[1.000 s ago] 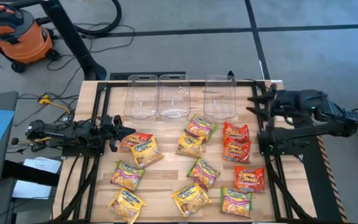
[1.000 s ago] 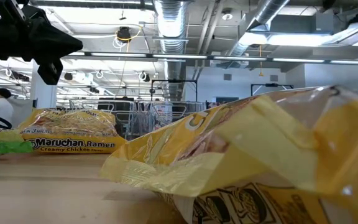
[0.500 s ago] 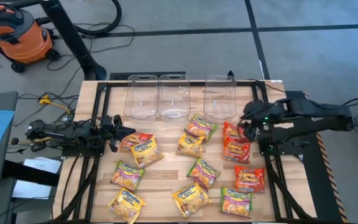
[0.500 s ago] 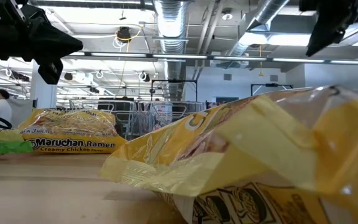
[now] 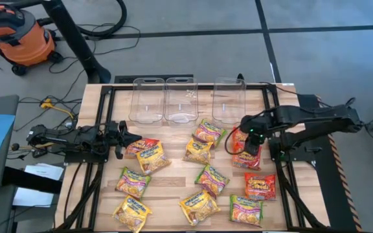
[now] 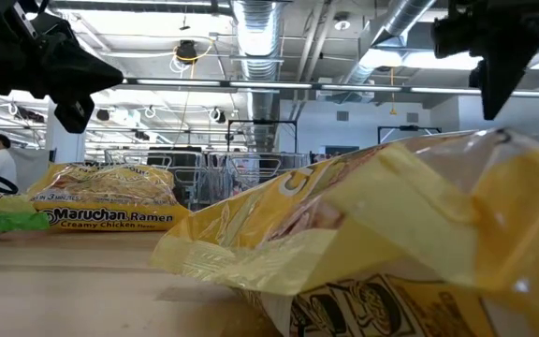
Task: Sort Maruchan noodles
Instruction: Put the orange noodle pack into the right transparent bin
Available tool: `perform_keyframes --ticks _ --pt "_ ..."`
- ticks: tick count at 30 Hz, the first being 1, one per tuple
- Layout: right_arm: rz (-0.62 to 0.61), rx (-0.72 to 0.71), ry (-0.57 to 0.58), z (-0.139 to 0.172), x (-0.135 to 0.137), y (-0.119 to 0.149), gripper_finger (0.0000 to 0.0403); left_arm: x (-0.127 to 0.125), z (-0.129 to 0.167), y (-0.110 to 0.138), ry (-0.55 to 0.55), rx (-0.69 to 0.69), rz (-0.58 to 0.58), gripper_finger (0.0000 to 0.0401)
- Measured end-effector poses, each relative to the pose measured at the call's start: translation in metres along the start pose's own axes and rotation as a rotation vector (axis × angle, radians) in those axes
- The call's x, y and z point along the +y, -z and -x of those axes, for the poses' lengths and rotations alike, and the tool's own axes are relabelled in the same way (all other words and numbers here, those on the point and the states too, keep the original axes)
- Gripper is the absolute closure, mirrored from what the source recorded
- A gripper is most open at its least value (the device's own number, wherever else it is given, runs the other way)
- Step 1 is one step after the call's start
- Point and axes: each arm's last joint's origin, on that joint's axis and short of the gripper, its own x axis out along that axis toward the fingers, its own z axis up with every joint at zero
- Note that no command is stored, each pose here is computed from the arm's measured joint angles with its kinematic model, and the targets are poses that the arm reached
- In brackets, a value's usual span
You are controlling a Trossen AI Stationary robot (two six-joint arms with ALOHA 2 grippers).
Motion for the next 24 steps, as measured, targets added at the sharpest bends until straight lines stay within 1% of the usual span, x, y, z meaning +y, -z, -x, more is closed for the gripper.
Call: perform_keyframes --ticks 3,9,13,19,24 --pt "-0.004 0.085 -0.002 -0.008 0.002 -0.001 0.0187 0.000 0.000 0.000 0.000 0.000 0.000 0.0395" --pt "0.020 0.184 0.033 -0.021 0.003 -0.004 0.0187 0.000 0.000 0.000 0.000 0.000 0.000 0.0395" --pt "0.023 0.228 0.057 -0.029 0.005 -0.008 0.0187 0.000 0.000 0.000 0.000 0.000 0.000 0.0395" --pt "0.068 0.287 0.079 -0.042 0.007 -0.013 0.0187 0.000 0.000 0.000 -0.001 0.000 0.000 0.0395" --pt "0.070 0.335 0.101 -0.053 0.009 -0.016 0.0187 0.000 0.000 0.000 -0.001 0.000 0.000 0.0395"
